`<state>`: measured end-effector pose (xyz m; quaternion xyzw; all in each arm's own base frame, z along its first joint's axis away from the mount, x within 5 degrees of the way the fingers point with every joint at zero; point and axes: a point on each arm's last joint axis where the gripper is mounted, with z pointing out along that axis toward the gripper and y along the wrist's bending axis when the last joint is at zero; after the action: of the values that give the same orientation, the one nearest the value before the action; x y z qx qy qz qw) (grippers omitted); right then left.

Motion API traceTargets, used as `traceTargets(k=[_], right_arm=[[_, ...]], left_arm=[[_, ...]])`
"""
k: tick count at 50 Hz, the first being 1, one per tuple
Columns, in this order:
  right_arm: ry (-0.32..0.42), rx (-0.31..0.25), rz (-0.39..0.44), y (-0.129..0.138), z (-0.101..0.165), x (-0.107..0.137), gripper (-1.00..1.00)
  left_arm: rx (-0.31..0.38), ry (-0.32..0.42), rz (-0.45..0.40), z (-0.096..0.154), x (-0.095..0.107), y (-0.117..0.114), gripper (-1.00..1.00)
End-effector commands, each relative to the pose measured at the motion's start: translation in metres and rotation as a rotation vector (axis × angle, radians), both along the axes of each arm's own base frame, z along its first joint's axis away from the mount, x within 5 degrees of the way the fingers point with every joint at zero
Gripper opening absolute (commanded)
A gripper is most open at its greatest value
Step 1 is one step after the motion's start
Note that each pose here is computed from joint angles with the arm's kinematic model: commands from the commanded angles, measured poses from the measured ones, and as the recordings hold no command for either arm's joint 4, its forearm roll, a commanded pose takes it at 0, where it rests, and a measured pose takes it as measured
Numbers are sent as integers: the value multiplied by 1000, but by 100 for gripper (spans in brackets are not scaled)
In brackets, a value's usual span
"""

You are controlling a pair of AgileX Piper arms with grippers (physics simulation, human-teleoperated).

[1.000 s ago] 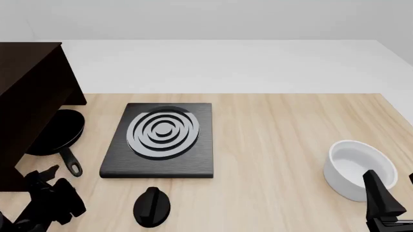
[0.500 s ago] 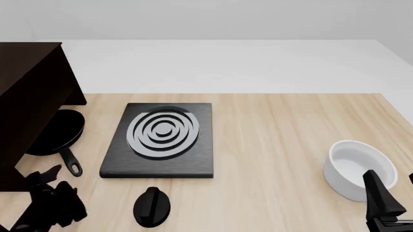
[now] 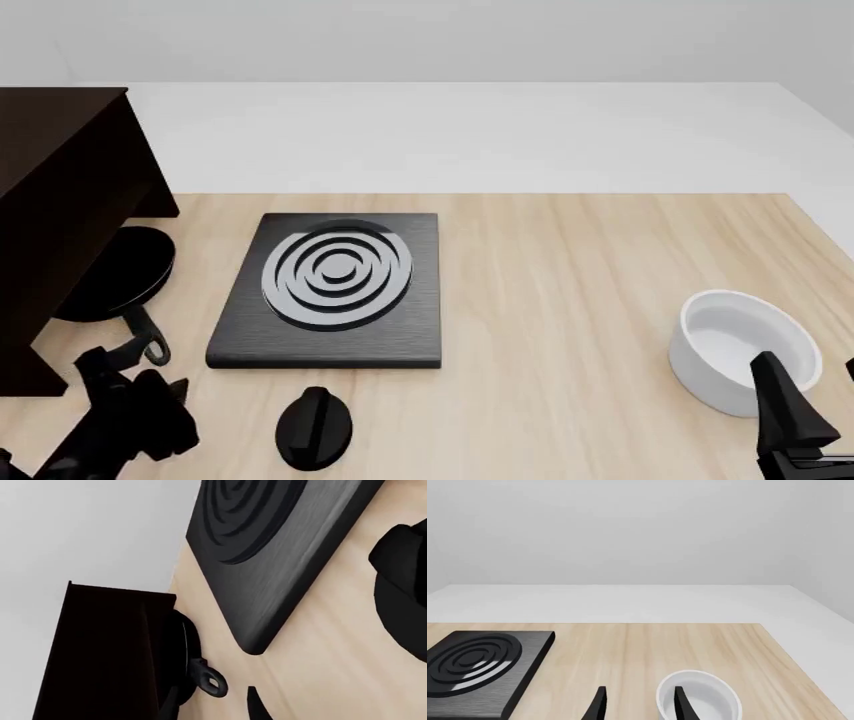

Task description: Put the frying pan under the cabinet shelf.

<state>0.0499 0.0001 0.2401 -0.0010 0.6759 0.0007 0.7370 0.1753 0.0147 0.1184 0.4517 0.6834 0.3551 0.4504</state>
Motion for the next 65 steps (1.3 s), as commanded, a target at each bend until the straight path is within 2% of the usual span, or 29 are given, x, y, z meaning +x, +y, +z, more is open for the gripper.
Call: traceTargets(k=[1, 18, 45, 65], right_arm=[[0, 0, 0, 0, 0, 0, 100], [0, 0, 0, 0, 0, 0, 100], [0, 0, 0, 0, 0, 0, 100], [0, 0, 0, 0, 0, 0, 100]], left_arm=[[-60, -11, -55, 7, 3, -13, 100], [-132, 6, -132, 20, 9, -33, 100], [-186, 6, -186, 31, 13, -47, 100], [-247, 13, -236, 43, 7, -60, 100]])
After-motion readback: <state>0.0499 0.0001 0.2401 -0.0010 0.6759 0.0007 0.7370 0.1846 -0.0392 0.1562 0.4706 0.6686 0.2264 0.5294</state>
